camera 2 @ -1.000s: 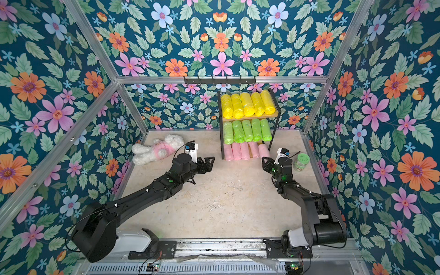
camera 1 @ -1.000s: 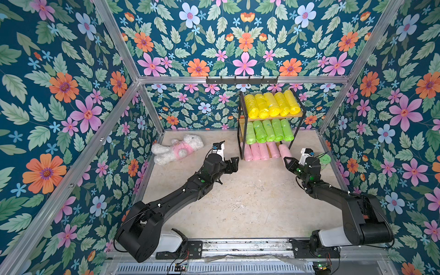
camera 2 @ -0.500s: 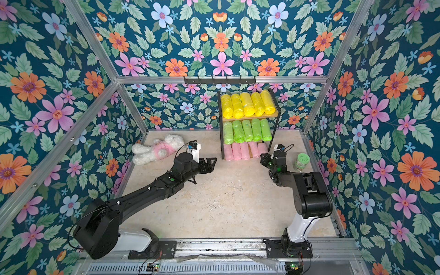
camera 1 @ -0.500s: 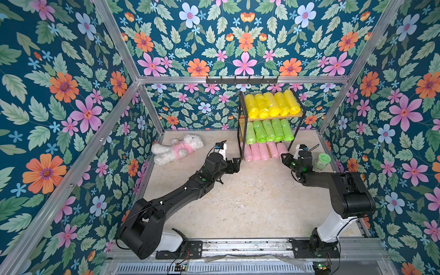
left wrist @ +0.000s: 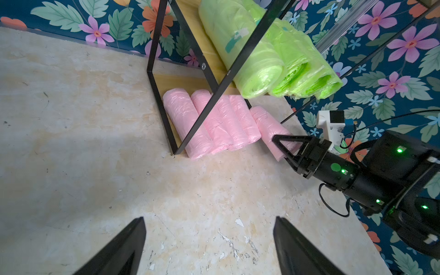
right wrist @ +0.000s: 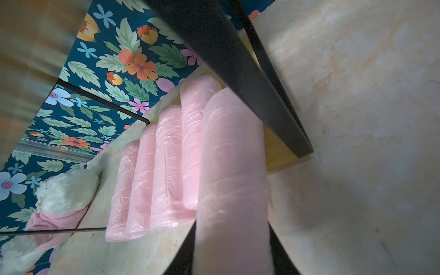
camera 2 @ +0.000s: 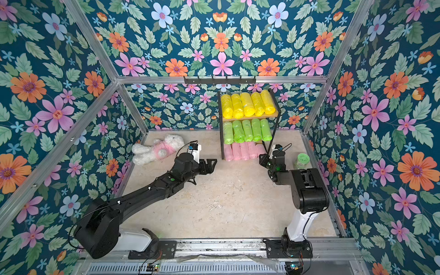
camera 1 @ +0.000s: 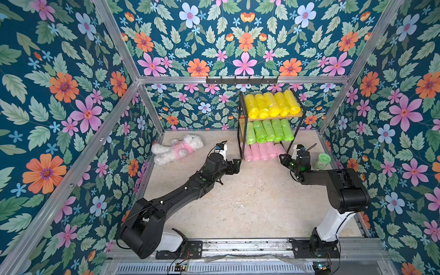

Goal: Sort the rolls of trash bags by color and place them on the shelf
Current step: Place the roll of trash bags on the shelf.

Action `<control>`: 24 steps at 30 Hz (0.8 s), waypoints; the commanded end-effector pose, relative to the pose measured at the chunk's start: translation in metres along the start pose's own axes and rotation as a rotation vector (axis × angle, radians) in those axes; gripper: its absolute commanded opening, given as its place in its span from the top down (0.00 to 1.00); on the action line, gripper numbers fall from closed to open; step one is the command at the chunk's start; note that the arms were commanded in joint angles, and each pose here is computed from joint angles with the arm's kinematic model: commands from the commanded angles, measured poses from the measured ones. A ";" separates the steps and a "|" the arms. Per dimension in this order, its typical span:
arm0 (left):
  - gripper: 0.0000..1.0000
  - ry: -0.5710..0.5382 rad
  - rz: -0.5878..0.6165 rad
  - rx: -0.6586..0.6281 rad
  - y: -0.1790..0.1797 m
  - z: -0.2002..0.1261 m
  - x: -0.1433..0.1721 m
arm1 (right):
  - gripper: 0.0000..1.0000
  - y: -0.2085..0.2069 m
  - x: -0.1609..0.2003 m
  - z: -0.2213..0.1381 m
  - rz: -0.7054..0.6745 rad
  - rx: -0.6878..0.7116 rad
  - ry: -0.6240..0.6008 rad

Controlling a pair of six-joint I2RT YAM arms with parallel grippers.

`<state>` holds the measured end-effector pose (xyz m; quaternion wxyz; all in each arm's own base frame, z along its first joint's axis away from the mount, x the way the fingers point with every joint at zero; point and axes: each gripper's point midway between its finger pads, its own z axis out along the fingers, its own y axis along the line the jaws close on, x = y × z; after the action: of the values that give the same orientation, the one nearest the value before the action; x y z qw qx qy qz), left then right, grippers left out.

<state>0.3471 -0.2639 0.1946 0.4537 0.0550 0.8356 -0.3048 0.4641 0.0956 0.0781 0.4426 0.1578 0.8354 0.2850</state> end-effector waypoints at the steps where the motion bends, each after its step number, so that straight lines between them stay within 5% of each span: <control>1: 0.11 -0.009 0.002 0.015 -0.005 0.001 -0.005 | 0.67 0.003 -0.011 0.002 -0.015 -0.006 -0.044; 24: 0.12 -0.009 -0.005 0.015 -0.005 -0.004 -0.005 | 0.54 -0.016 -0.019 0.032 0.027 0.007 -0.079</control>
<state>0.3455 -0.2645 0.1995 0.4536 0.0555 0.8336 -0.3103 0.4954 0.0846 0.0569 0.4551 0.1785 0.8291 0.2714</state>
